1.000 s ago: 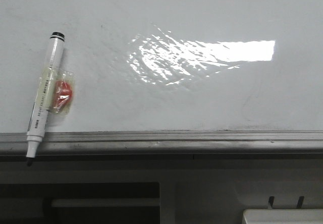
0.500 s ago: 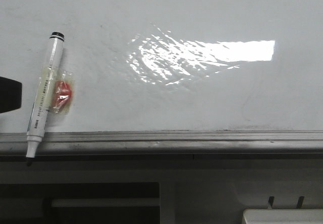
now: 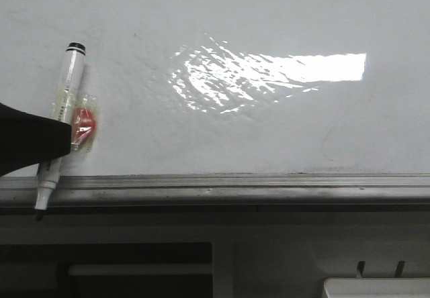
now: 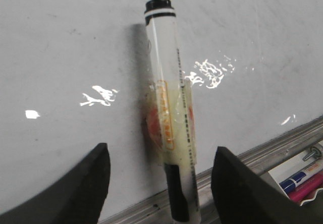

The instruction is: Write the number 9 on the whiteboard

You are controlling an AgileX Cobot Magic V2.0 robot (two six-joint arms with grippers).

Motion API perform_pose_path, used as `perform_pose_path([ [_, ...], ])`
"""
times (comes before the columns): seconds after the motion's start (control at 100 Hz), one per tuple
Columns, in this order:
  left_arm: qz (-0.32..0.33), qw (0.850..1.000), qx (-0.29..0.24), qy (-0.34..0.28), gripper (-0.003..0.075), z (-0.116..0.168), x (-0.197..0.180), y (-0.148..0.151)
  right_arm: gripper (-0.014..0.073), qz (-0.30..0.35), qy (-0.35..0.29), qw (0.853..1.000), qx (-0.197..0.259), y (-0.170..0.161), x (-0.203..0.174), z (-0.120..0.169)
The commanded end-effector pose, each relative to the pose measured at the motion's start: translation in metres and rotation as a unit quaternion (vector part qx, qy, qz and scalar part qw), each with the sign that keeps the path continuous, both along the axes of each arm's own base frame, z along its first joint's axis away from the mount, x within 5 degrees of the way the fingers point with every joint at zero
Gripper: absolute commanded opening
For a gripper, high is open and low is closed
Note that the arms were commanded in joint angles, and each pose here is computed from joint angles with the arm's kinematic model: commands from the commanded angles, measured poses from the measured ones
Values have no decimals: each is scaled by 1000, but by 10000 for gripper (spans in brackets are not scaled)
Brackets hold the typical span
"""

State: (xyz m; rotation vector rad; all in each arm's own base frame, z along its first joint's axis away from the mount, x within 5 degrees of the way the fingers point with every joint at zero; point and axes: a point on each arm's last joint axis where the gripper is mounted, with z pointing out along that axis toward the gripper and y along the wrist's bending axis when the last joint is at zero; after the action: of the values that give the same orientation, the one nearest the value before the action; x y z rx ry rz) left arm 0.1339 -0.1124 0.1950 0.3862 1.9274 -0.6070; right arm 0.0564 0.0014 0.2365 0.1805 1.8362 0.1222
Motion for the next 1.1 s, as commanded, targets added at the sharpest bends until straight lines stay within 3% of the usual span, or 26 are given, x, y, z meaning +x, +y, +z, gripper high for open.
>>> perform_pose_path([
  [0.0,4,999,-36,-35,418,13,6,-6,-69,-8,-41,999,-3,-1,2,16],
  [0.16,3,1000,-21,-21,416,6,8,-8,-69,-9,-44,999,-3,-1,3,17],
  [0.22,4,1000,-16,-14,381,2,10,-9,-69,-9,-44,999,-3,-1,3,17],
  [0.33,8,1000,-9,-3,228,-3,11,-10,-69,-8,-48,999,3,-1,3,18],
  [0.49,8,1000,-3,3,-21,-6,12,-11,-69,26,-51,996,67,6,3,19],
  [0.62,6,1000,-1,2,-20,-6,12,-11,-69,84,-13,994,63,13,6,17],
  [0.84,-55,997,13,-61,-20,9,6,-16,-69,220,18,975,-25,33,18,43],
  [0.98,-107,985,19,-135,-20,31,0,-20,-69,294,24,955,-44,52,33,69],
  [1.09,-163,965,50,-198,-20,44,-4,-27,-34,343,26,938,-47,74,49,88],
])
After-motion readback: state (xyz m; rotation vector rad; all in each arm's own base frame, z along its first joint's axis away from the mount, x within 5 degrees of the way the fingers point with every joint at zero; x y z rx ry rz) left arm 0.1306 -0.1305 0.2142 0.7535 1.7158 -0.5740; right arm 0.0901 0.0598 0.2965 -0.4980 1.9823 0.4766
